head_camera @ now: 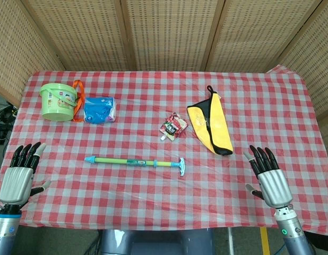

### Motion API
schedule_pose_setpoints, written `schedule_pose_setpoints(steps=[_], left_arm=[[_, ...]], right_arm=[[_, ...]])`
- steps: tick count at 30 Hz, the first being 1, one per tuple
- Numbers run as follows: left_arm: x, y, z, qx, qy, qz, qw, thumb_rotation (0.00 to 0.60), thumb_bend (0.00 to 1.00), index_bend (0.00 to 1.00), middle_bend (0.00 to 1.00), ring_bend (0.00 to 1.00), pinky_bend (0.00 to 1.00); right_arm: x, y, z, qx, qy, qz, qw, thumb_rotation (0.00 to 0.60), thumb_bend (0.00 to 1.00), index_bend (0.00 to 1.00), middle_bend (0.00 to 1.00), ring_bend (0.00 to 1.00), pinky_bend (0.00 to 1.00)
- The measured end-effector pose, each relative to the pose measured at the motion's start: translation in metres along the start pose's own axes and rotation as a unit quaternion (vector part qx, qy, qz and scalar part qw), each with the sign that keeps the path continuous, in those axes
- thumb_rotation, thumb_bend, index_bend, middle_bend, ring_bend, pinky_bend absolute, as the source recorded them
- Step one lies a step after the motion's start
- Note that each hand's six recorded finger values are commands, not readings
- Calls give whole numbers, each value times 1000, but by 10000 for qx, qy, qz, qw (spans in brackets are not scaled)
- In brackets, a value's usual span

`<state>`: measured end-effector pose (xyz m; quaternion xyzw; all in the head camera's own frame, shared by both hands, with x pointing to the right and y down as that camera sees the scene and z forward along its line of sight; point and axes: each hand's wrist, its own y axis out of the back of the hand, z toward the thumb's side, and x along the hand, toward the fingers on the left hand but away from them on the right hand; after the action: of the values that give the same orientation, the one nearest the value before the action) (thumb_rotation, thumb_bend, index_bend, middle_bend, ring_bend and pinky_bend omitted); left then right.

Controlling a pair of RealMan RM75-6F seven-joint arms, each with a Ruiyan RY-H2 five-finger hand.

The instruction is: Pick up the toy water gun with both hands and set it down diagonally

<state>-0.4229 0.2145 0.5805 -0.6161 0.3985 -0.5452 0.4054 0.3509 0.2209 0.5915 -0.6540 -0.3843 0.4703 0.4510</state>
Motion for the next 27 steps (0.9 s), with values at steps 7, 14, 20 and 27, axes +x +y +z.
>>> schedule_pose_setpoints(steps=[7,14,20,27], left_arm=[[0,-2,-1,23,22,-33,10000,600,68,0,0,0,0],[0,-1,1,21,-18,-19,10000,600,68,0,0,0,0],[0,-2,1,21,0,-30,10000,600,68,0,0,0,0],[1,1,0,17,33,7,10000,600,68,0,0,0,0]], right_arm=[[1,-1,1,31,7,20,10000,600,167,0,0,0,0],[2,2,3,5,42,-16,10000,600,167,0,0,0,0],[2,1,3,-9,46,25,10000,600,166,0,0,0,0],[3,0,9,-36,147,34,9999,600,167,0,0,0,0]])
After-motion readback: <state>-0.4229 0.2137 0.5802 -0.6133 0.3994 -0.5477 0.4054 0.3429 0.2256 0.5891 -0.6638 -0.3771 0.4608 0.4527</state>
